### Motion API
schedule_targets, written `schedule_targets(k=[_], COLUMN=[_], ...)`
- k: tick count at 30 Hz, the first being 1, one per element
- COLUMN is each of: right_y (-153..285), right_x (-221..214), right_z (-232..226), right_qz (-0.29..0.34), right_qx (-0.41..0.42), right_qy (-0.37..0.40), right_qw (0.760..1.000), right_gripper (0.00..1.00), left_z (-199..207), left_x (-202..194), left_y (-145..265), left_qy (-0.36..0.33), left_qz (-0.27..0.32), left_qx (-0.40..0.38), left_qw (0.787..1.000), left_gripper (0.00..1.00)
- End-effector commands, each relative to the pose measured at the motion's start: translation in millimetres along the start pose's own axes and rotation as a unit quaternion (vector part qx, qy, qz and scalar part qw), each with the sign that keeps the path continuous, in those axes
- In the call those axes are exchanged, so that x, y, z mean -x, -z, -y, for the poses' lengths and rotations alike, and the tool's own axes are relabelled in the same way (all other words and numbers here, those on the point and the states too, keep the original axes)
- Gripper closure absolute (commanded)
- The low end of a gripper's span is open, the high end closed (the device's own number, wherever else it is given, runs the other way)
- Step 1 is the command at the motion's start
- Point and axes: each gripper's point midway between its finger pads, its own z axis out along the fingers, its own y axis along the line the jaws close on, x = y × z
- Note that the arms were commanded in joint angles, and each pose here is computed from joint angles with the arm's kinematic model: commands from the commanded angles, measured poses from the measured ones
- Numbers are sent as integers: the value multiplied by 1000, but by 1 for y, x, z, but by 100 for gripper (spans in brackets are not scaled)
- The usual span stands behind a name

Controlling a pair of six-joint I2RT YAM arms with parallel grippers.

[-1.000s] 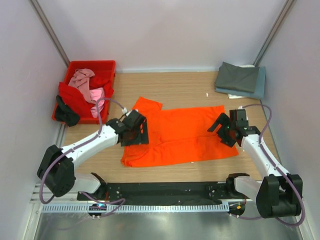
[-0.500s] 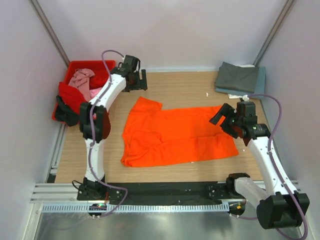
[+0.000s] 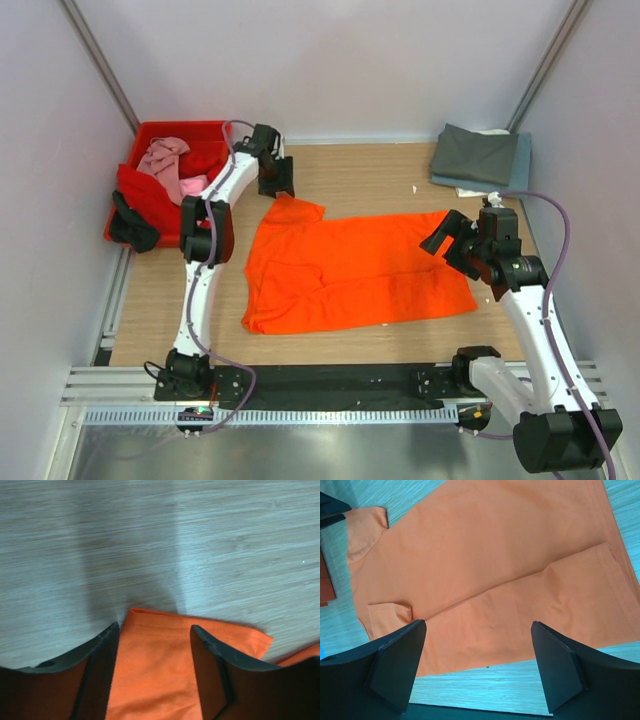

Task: Fold and stack the t-shirts
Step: Fold the tshirt

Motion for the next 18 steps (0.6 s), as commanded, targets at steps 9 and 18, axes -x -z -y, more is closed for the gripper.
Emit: schedule_targets(k=[9, 18], right_y=[-19, -72], right_x=[5, 36], right_z=[-1, -3], right_qz=[-6, 3], right_qx=[0, -25], right_qy=[12, 12], right_qw=[1000, 1000], right_gripper=[8, 8], left_z=[-1, 6], left_x=[-15, 20], left_y=[-2, 62], left_qy=[-28, -34], left_qz=[-6, 28], left_qx=[11, 46], left_qw=[1000, 998], left_gripper=[65, 100])
